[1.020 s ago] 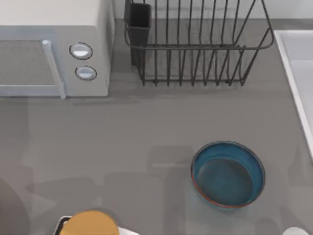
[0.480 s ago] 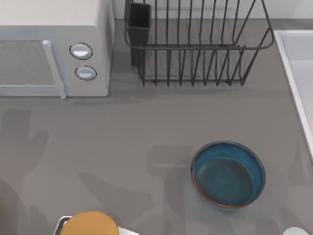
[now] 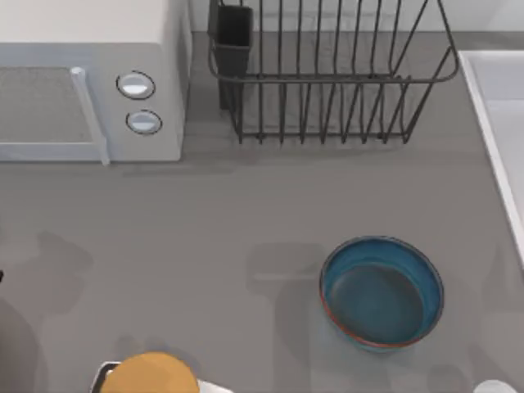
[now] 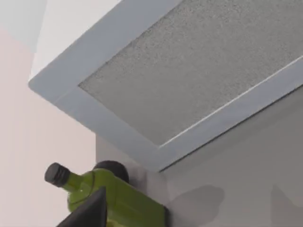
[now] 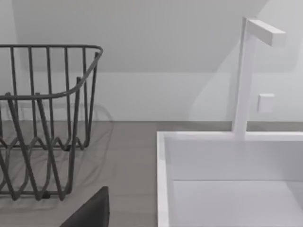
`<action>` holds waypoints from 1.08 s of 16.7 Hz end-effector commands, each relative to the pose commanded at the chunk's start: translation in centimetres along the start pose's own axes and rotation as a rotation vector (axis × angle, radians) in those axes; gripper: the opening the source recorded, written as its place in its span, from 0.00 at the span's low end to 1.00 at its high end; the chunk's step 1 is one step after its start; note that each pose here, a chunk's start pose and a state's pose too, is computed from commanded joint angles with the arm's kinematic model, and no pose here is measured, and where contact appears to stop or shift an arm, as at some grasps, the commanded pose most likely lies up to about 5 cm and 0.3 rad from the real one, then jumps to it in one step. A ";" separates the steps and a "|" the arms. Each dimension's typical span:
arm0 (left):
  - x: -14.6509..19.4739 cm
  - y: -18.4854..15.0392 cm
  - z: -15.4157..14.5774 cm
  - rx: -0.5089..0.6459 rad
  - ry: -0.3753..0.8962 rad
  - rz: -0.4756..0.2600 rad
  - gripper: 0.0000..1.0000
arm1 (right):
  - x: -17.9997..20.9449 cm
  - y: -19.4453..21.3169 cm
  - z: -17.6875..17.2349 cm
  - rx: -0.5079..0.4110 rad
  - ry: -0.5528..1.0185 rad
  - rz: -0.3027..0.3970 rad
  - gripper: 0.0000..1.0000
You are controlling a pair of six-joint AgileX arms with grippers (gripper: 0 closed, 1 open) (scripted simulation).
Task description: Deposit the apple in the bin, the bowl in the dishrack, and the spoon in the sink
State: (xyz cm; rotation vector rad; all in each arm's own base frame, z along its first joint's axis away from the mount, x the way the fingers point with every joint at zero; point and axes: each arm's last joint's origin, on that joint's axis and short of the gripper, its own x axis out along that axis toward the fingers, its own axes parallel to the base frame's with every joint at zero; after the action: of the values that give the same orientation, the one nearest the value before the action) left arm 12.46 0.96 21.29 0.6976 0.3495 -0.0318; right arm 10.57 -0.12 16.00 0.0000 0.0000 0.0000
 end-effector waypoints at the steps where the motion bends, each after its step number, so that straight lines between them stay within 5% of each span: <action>1: -0.2 -0.7 -0.5 -0.114 -0.044 0.016 1.00 | 0.0 0.0 0.0 0.000 0.000 0.000 1.00; 5: -0.4 -2.9 -2.4 -0.470 -0.211 0.039 1.00 | 0.0 0.0 0.0 0.000 0.000 0.000 1.00; 8: -0.3 -3.9 -3.3 -0.627 -0.303 0.036 1.00 | 0.0 0.0 0.0 0.000 0.000 0.000 1.00; 18: -0.1 -4.4 -3.7 -0.698 -0.350 0.032 1.00 | 0.0 0.0 0.2 0.004 0.011 0.004 1.00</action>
State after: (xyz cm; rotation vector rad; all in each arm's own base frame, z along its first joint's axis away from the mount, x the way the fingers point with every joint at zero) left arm 10.57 -0.12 16.00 0.0000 0.0000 0.0000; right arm 10.57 -0.08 16.19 0.0041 0.0106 0.0037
